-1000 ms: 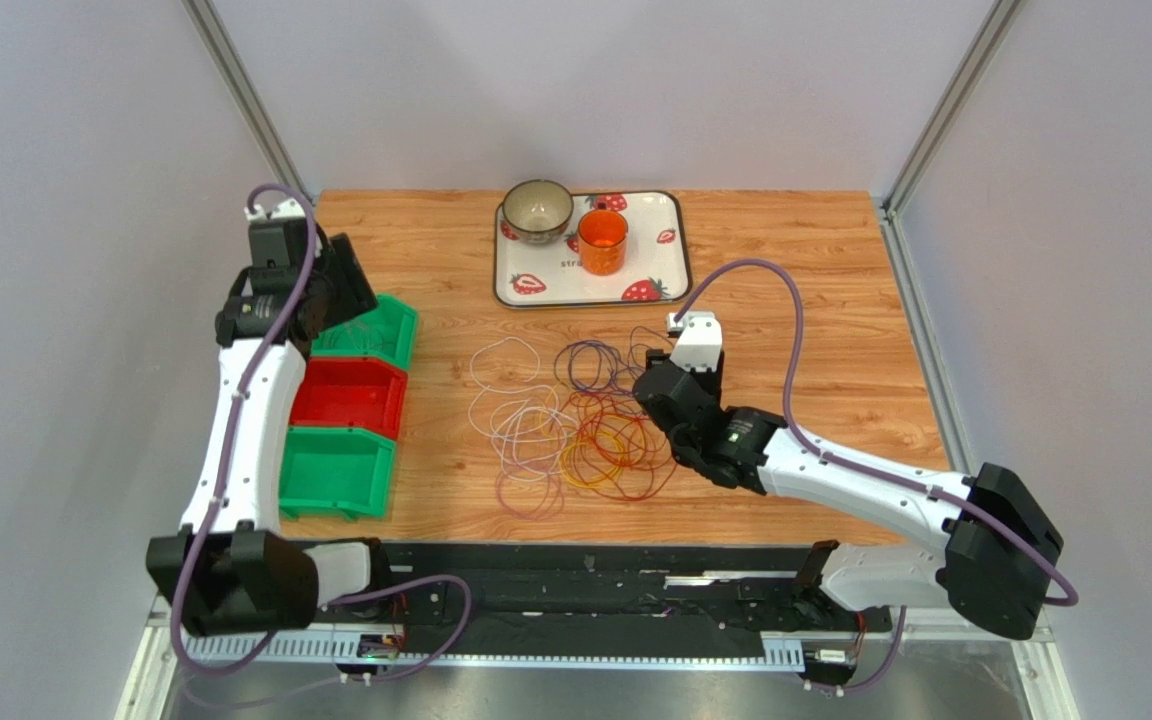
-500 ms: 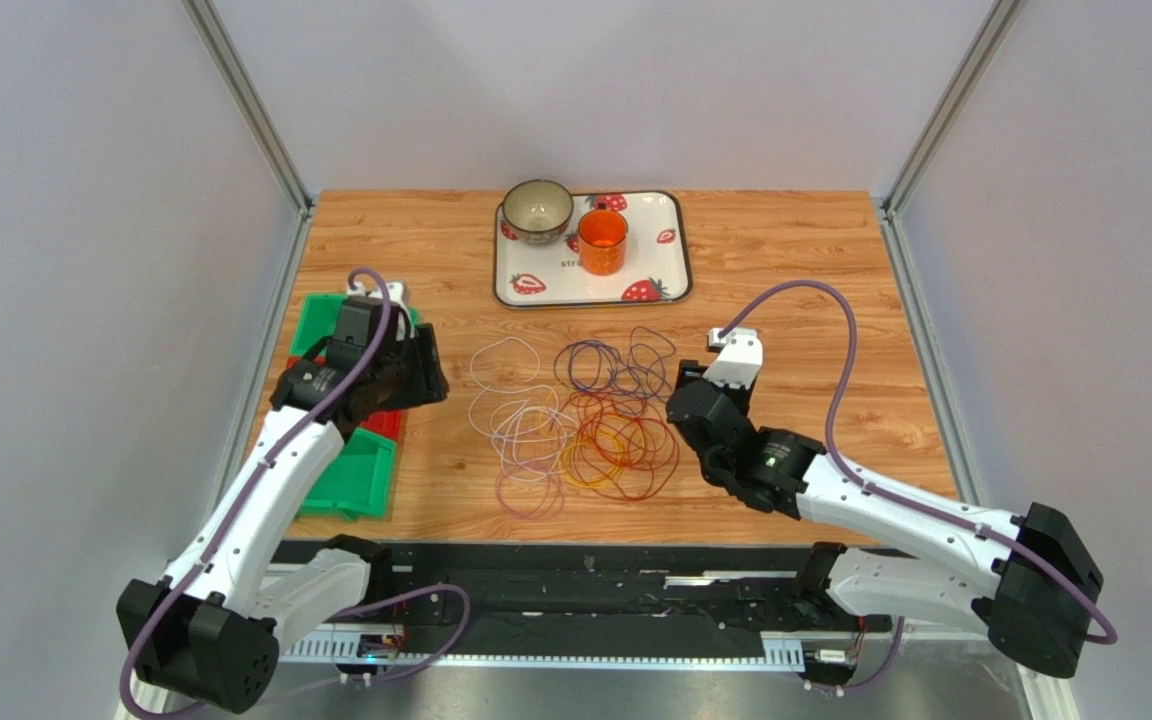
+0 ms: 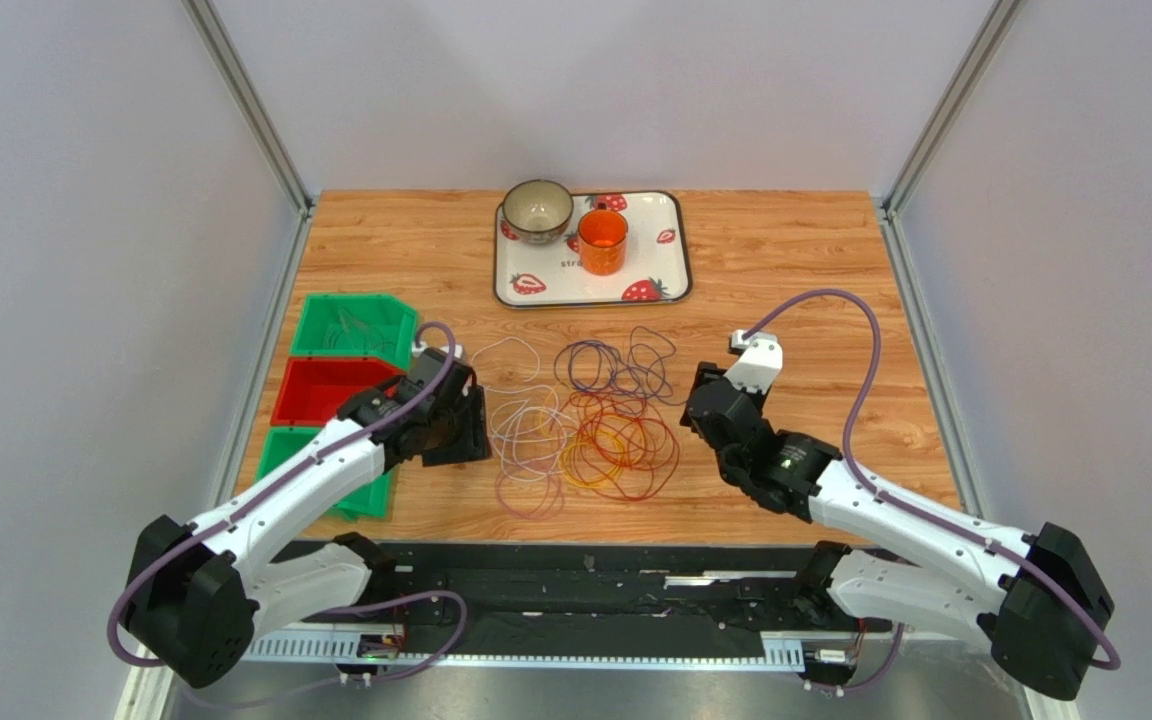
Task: Untangle the cables
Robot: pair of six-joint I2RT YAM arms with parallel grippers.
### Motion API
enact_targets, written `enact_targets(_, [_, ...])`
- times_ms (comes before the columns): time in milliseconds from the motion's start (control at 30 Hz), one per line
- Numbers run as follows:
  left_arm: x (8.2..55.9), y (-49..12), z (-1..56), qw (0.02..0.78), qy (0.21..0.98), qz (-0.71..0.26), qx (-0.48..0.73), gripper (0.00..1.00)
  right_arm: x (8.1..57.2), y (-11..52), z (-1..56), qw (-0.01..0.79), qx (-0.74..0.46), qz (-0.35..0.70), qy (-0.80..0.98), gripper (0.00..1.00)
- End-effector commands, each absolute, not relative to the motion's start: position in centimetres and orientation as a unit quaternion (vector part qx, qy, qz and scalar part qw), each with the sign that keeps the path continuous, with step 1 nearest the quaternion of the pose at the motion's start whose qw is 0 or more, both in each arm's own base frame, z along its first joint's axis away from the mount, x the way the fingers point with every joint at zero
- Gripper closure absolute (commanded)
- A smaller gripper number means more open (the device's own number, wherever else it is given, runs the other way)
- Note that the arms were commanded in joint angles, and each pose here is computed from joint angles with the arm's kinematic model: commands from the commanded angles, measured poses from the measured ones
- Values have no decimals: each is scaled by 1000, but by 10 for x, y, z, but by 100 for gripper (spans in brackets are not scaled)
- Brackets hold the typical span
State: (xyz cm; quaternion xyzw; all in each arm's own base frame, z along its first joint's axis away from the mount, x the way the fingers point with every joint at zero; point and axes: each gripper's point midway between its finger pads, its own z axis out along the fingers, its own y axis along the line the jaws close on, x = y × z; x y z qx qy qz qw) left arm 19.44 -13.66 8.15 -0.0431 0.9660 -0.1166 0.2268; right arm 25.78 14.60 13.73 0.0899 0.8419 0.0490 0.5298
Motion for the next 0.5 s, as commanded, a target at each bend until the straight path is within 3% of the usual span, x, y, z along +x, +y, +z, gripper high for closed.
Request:
enact_targets(0, [195, -149, 73, 229, 962, -137, -62, 43, 261, 145, 137, 524, 114, 77, 841, 47])
enact_targets(467, [172, -155, 39, 198, 968, -143, -58, 46, 270, 149, 125, 501, 107, 87, 854, 51])
